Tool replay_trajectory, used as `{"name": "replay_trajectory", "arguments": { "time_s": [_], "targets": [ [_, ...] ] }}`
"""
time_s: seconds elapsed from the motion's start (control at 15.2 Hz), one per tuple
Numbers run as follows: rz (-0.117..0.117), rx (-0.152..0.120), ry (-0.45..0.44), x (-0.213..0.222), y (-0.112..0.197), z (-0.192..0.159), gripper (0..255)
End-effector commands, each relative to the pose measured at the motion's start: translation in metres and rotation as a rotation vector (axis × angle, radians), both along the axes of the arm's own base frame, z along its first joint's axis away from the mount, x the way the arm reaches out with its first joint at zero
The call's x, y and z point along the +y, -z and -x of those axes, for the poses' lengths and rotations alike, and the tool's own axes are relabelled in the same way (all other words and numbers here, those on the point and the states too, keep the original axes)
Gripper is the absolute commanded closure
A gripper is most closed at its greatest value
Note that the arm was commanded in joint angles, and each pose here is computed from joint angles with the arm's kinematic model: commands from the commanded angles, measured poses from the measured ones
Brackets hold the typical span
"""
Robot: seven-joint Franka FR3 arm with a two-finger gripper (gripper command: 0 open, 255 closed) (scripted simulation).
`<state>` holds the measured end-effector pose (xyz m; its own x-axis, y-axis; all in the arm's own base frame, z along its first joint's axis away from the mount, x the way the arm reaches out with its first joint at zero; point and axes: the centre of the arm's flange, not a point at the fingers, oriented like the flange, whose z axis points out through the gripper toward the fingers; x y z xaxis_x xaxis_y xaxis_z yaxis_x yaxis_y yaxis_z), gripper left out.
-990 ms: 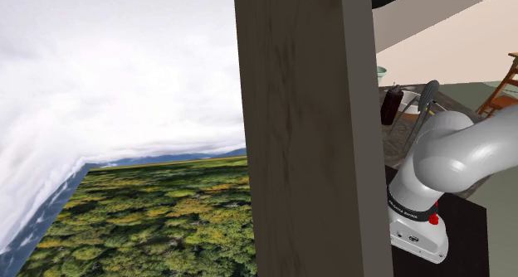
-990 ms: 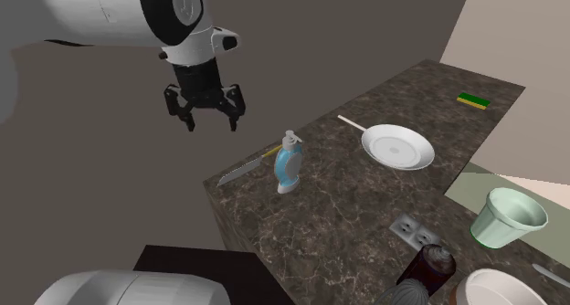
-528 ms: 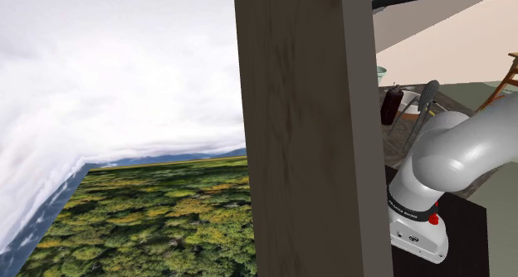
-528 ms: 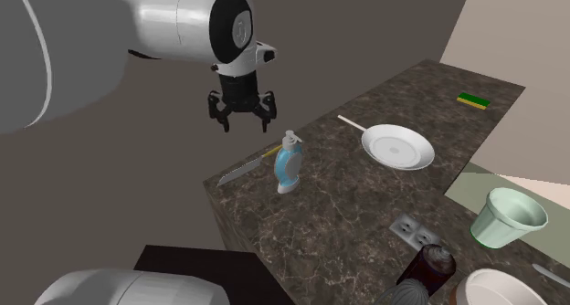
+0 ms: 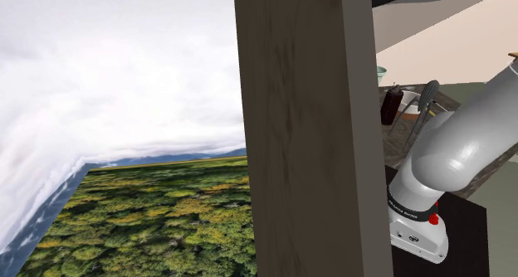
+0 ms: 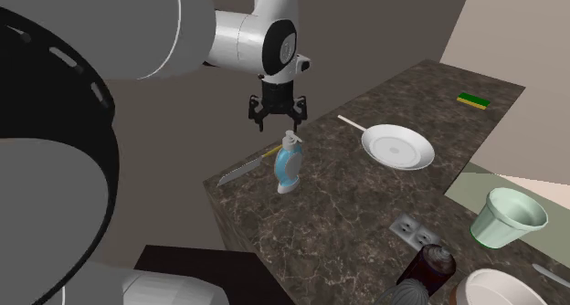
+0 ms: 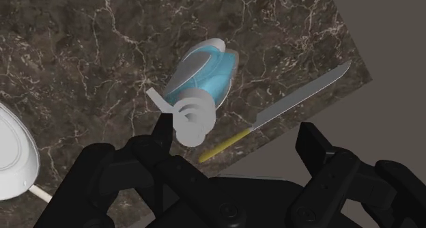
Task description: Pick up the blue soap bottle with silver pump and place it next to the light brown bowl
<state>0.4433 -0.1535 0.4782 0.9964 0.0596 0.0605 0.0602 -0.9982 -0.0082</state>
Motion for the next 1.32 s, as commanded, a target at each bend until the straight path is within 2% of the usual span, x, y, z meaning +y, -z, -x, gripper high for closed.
{"name": "replay_trajectory", "arguments": {
  "time_s": [0.0,0.13,0.66,1.12,1.19,1.25],
  "targets": [
    [-0.001,-0.002,-0.001,-0.017,0.012,-0.015,0],
    [-0.003,-0.003,0.000,-0.032,0.022,-0.027,0],
    [-0.003,-0.003,0.000,-0.031,0.062,-0.030,0],
    [-0.003,-0.003,0.000,-0.031,0.062,-0.030,0],
    [-0.003,-0.003,0.000,-0.031,0.062,-0.030,255],
    [-0.003,-0.003,0.000,-0.031,0.062,-0.030,255]
  ]
}}
